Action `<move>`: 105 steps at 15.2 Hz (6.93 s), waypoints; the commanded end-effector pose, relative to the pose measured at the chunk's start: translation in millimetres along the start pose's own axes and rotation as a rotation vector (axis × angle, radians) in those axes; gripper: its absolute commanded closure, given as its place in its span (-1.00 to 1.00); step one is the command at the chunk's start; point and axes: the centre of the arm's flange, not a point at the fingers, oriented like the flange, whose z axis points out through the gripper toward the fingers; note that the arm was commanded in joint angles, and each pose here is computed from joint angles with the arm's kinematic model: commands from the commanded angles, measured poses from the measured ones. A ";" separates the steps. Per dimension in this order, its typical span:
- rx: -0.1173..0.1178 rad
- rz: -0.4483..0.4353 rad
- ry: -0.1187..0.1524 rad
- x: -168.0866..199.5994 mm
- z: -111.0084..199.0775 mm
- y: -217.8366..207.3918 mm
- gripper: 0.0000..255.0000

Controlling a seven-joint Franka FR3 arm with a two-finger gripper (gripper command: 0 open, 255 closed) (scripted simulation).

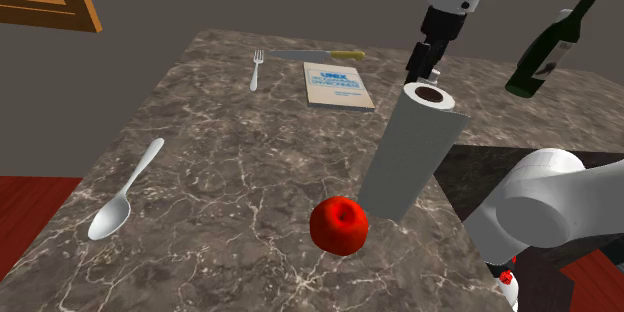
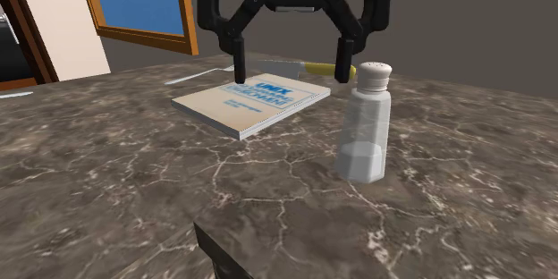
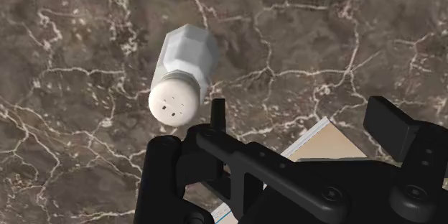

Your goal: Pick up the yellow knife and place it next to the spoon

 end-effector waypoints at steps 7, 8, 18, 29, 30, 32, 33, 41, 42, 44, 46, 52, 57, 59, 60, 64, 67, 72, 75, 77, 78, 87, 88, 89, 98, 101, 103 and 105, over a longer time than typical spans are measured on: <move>-0.008 -0.184 -0.012 74.0 3.6 30.2 -1.00; -0.010 -0.215 -0.014 86.9 4.2 33.9 -1.00; -0.024 -0.522 -0.033 218.9 12.0 48.8 -1.00; -0.038 -0.817 -0.052 344.0 27.3 25.2 -1.00; -0.038 -0.817 -0.052 343.7 32.6 25.6 -1.00; -0.038 -0.817 -0.052 343.5 43.1 26.1 -1.00; -0.038 -0.817 -0.052 343.3 48.4 26.4 -1.00; -0.038 -0.817 -0.052 342.9 61.9 27.1 -1.00; -0.038 -0.817 -0.052 342.9 61.9 27.1 -1.00; -0.038 -0.817 -0.052 342.9 61.9 27.1 1.00; -0.038 -0.817 -0.052 342.9 61.9 27.1 1.00; -0.038 -0.817 -0.052 342.9 61.9 27.1 1.00; -0.038 -0.817 -0.052 342.7 40.8 26.9 1.00; -0.038 -0.817 -0.052 342.6 30.3 26.8 1.00; -0.038 -0.817 -0.052 342.5 25.0 26.8 1.00; -0.038 -0.817 -0.052 342.3 3.9 26.6 1.00; -0.038 -0.817 -0.052 342.1 -12.0 26.4 1.00; -0.038 -0.817 -0.052 341.9 -38.4 26.2 1.00; -0.038 -0.817 -0.052 341.7 -54.2 26.0 1.00; -0.038 -0.817 -0.052 341.6 -61.5 26.0 1.00; -0.038 -0.817 -0.052 334.0 -61.4 15.2 1.00; -0.038 -0.817 -0.052 265.5 -60.2 -81.9 1.00; -0.038 -0.817 -0.052 257.9 -60.1 -92.7 1.00; -0.038 -0.817 -0.052 250.3 -59.9 -103.4 1.00; -0.038 -0.817 -0.052 181.7 -58.8 -200.5 1.00; -0.038 -0.817 -0.052 158.9 -58.4 -232.8 1.00; -0.038 -0.817 -0.052 143.7 -58.1 -254.4 1.00; -0.038 -0.817 -0.052 128.4 -57.9 -276.0 1.00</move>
